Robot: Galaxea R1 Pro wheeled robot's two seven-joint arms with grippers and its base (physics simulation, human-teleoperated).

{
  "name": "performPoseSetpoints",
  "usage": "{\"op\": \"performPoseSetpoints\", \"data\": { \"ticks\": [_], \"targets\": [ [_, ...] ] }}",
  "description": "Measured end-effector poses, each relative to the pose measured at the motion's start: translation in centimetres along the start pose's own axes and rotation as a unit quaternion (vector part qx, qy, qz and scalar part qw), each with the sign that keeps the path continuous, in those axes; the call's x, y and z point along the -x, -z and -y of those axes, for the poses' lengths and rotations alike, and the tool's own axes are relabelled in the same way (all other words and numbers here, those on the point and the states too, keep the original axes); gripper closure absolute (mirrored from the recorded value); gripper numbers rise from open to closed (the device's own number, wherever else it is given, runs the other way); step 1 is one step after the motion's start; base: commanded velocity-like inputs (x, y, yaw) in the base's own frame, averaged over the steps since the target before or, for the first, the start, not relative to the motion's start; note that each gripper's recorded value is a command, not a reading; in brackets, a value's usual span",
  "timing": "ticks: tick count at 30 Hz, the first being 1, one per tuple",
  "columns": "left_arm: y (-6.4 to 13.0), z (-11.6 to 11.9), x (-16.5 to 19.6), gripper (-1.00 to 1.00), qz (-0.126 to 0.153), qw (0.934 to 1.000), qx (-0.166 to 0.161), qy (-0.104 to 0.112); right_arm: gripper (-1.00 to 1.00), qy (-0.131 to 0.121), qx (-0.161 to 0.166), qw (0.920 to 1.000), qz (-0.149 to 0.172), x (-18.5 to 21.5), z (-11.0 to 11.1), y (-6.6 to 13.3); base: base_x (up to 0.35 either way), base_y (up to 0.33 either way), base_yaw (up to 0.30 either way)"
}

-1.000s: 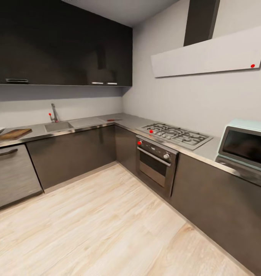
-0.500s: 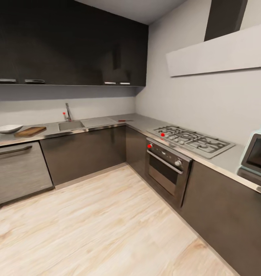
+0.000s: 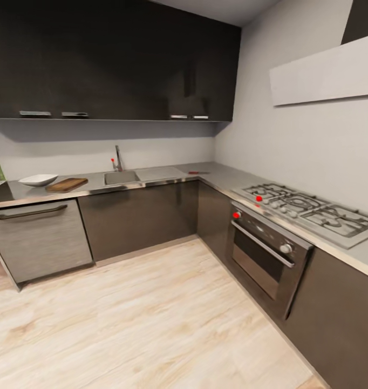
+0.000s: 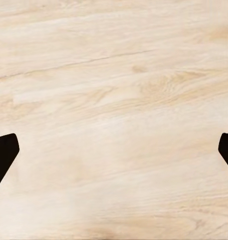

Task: In the kitchen, take the Vidalia onion out of the sink, dice it on the chopping board with the paring knife, put the diced onion into the bowl on the countertop, then place both the paring knife and the chopping board into the sink.

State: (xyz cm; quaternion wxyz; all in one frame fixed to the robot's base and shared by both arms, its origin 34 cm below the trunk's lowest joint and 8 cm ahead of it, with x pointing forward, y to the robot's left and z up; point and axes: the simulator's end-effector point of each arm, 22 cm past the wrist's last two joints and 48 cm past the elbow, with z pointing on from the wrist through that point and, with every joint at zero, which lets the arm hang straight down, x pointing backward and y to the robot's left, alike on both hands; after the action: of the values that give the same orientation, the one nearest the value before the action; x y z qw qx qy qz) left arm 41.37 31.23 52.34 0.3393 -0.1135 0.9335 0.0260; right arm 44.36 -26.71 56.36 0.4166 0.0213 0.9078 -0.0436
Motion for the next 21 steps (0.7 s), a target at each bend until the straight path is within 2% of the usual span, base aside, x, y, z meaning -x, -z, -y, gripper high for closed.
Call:
{"op": "performPoseSetpoints", "data": {
  "ticks": [6, 13, 18, 21],
  "targets": [
    [0.00, 0.00, -0.01, -1.00, 0.000, 1.0000, 0.000, 0.000, -1.00, 0.000, 0.000, 1.0000, 0.000, 0.00, -0.02, 0.00, 0.325, 0.010, 0.247],
    [0.01, 0.12, -0.10, -1.00, -0.001, 1.0000, -0.002, 0.000, -1.00, 0.000, 0.001, 1.0000, 0.001, 0.02, -0.06, 0.00, 0.300, 0.107, 0.247],
    [0.01, 0.13, -0.16, -1.00, -0.002, 1.0000, -0.002, 0.001, -1.00, 0.000, 0.001, 1.0000, 0.000, 0.00, -0.06, -0.01, 0.210, 0.058, 0.247],
    [-0.01, 0.16, -0.14, -1.00, -0.002, 1.0000, -0.002, 0.001, -1.00, 0.001, 0.001, 1.0000, -0.001, -0.06, -0.10, -0.01, 0.048, 0.025, 0.247]
  ]
}}
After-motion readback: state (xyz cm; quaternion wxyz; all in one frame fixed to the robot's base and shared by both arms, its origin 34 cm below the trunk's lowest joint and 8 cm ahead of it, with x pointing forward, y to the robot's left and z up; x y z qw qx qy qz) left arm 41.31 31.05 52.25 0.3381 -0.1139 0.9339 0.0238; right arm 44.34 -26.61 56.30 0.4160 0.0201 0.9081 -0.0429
